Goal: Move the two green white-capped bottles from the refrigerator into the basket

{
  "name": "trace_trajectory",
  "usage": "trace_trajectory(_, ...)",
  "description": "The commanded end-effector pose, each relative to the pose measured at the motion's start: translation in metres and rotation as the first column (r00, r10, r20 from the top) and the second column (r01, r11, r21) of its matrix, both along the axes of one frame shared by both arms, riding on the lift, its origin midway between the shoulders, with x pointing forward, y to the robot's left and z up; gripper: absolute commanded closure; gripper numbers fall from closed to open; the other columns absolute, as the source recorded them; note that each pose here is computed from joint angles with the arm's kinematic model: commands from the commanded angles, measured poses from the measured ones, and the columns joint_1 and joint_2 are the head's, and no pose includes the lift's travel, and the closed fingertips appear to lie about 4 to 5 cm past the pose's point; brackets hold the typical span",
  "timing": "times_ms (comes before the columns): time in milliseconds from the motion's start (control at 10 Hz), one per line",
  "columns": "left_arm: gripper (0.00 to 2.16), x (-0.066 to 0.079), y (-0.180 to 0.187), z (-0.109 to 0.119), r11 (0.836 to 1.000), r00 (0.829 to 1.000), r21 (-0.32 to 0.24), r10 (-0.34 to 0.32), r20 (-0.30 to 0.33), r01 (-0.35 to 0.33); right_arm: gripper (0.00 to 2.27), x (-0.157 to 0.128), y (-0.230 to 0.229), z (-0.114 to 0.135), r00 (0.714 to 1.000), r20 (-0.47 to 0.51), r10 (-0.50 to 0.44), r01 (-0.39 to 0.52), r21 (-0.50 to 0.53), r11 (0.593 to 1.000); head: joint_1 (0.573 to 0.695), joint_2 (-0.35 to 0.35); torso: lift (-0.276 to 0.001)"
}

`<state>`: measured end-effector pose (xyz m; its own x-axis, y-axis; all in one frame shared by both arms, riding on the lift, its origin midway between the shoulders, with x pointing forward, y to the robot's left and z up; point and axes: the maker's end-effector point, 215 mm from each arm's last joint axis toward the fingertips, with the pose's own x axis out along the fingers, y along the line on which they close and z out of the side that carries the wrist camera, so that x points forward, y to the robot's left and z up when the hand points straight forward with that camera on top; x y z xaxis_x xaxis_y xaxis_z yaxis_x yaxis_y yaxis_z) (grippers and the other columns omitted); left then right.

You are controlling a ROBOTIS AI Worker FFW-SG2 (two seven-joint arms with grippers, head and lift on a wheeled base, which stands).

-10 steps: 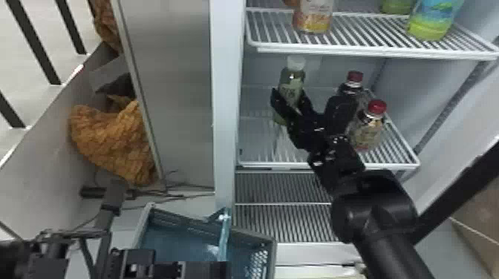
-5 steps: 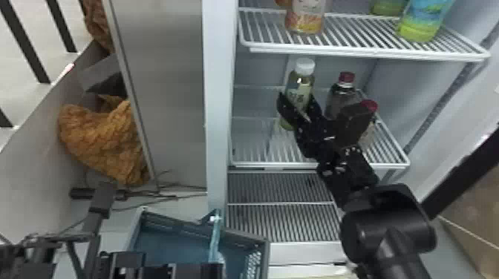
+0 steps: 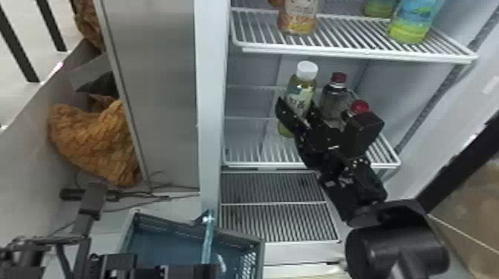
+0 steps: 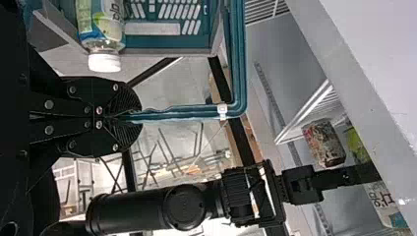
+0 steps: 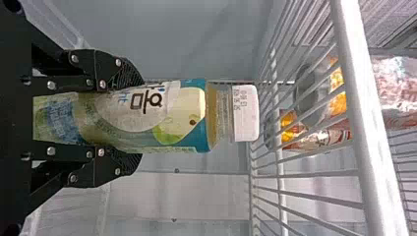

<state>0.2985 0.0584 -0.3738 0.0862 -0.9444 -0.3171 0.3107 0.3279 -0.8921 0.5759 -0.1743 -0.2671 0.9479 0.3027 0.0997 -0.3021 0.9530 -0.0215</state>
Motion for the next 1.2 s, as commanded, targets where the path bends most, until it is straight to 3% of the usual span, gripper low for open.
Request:
trace_trajectory(0,1.18,0.000,0.001,0.000,1.000,1.000,-0.002,0.002,-0.002,-0.002,0.96,-0.014,0.002,0.001,1.000,-0.013,0.011,-0.011,0.008,1.000,0.695,-0.148,-0.263)
trace_trajectory(500,1.18,0.000,0.001,0.001,1.000,1.000,-0.001,0.001,0.000,-0.001,0.96,-0.067,0.034,0.023,0.991,-0.040,0.128,-0.126,0.033,0.991,0.695,-0.133,-0.263)
trace_trajectory(1100,1.18,0.000,0.002,-0.002,1.000,1.000,0.008,-0.001,-0.001,0.001,0.96,-0.142,0.054,0.027,0.960,-0.168,0.225,-0.211,0.097,0.973,0.695,-0.094,-0.263)
